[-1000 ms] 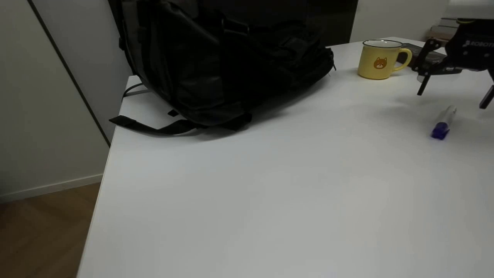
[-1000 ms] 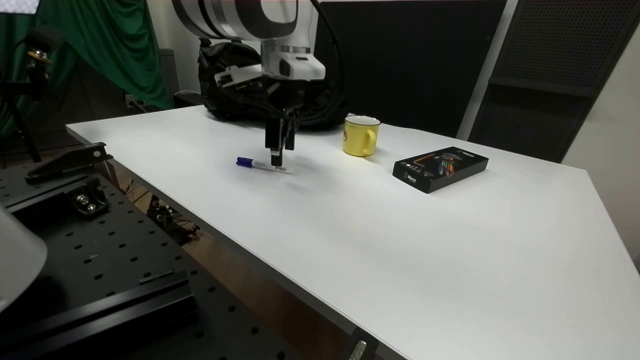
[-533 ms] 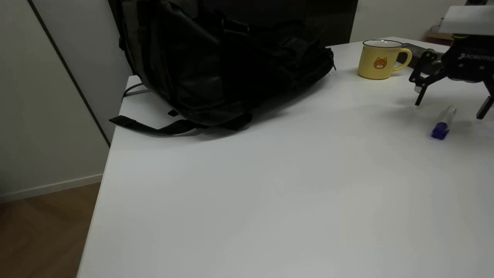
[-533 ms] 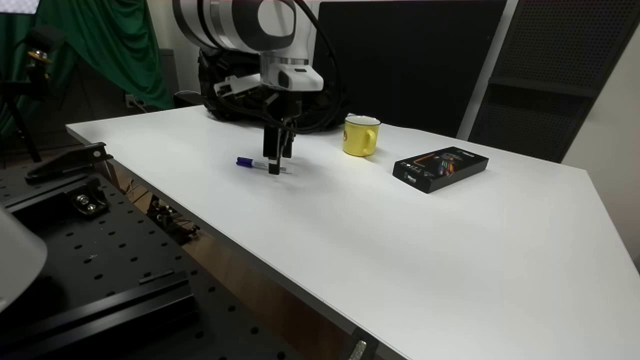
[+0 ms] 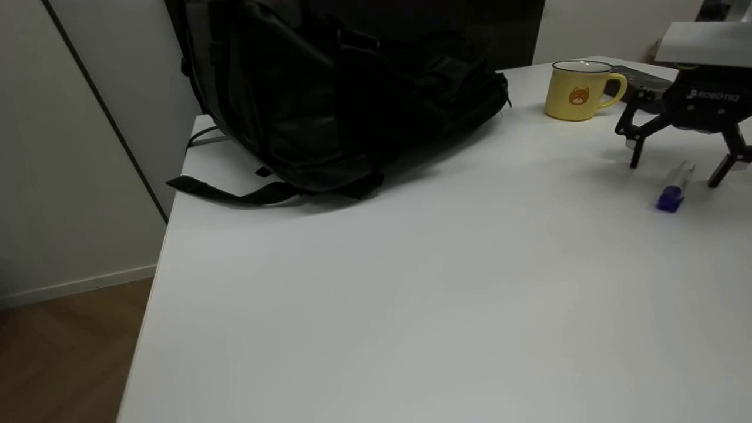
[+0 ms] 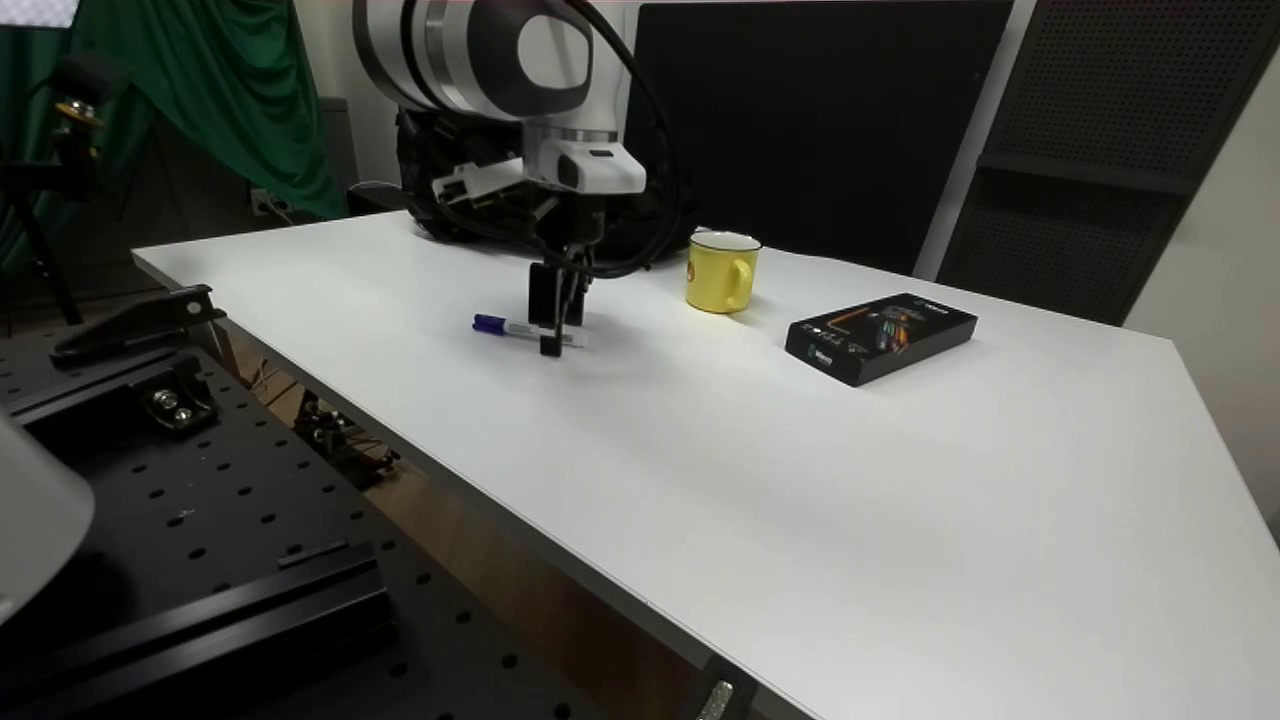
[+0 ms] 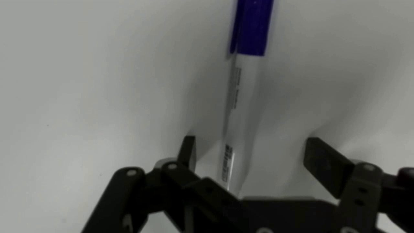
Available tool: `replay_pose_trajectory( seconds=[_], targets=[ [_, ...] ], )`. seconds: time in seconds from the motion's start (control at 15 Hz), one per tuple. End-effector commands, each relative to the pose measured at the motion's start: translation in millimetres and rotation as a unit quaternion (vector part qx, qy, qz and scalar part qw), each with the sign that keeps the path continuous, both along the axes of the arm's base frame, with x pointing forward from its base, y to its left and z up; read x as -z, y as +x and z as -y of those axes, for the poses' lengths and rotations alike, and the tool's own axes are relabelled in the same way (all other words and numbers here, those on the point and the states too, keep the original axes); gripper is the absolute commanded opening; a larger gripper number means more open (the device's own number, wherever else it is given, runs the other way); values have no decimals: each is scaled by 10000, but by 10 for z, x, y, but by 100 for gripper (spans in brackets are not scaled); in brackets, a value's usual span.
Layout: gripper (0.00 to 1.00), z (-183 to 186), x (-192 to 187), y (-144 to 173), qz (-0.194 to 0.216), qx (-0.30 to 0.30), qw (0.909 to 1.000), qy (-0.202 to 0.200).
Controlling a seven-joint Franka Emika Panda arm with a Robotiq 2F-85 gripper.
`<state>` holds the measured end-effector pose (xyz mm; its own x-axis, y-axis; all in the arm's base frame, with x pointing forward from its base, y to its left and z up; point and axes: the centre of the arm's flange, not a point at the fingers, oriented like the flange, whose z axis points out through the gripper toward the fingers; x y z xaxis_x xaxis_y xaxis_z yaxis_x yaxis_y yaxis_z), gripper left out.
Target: Put the marker in the yellow cup
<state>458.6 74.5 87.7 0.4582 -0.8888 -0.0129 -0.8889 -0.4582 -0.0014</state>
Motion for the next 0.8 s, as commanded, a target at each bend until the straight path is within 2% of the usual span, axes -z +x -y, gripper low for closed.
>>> replay_pose_trajectory(
  seconds=[0.0, 0.47, 0.6, 0.73],
  targets=[
    [56, -2, 126, 66, 54, 55, 10000, -57],
    [7, 67, 94, 128, -66, 105, 9996, -238],
    [0, 112, 70, 168, -88, 130, 9993, -336],
    [1, 190, 20, 248, -59, 165, 9986, -497]
  ],
)
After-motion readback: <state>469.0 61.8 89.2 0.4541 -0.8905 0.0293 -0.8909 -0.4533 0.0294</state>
